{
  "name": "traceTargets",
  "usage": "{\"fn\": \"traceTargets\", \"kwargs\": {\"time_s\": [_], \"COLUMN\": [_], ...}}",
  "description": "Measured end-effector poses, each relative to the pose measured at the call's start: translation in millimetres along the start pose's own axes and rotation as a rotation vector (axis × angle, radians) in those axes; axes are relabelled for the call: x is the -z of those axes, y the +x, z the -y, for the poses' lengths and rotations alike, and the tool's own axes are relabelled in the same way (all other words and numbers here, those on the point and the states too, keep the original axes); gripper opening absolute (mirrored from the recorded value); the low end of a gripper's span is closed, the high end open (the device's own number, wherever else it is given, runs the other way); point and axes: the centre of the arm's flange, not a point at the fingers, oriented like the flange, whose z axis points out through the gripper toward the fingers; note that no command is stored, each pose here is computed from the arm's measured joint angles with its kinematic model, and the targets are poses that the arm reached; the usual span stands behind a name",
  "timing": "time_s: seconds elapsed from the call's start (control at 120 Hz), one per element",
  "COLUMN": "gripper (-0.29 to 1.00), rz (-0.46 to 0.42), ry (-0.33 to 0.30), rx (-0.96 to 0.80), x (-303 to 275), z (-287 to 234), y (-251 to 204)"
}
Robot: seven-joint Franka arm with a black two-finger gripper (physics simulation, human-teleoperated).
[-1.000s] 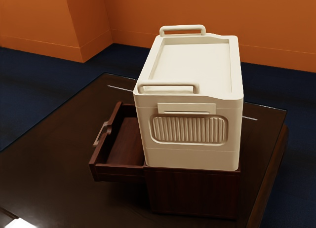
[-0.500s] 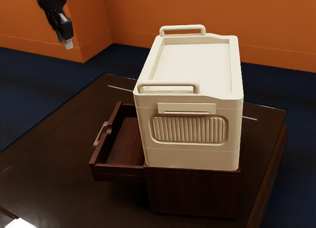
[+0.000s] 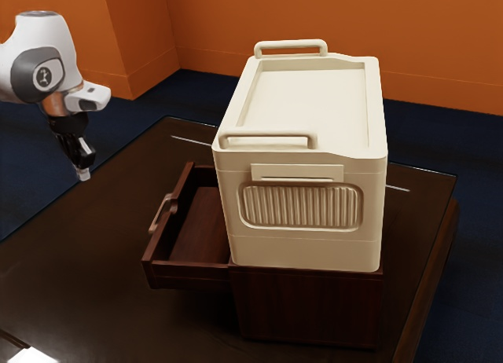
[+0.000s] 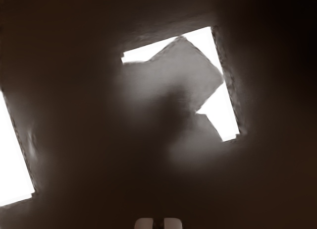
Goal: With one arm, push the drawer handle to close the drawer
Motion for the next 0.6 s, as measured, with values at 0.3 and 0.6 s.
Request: {"fn": "traceTargets", "kwargs": {"time_s": [0.3, 0.6], "gripper": [-0.08, -0.08], "rz": [-0.099, -0.2], "ry": [0.083, 0.145], "rx": [-0.13, -0.412], "x": [-105, -110], "z": [10, -54], "y": [51, 79]}}
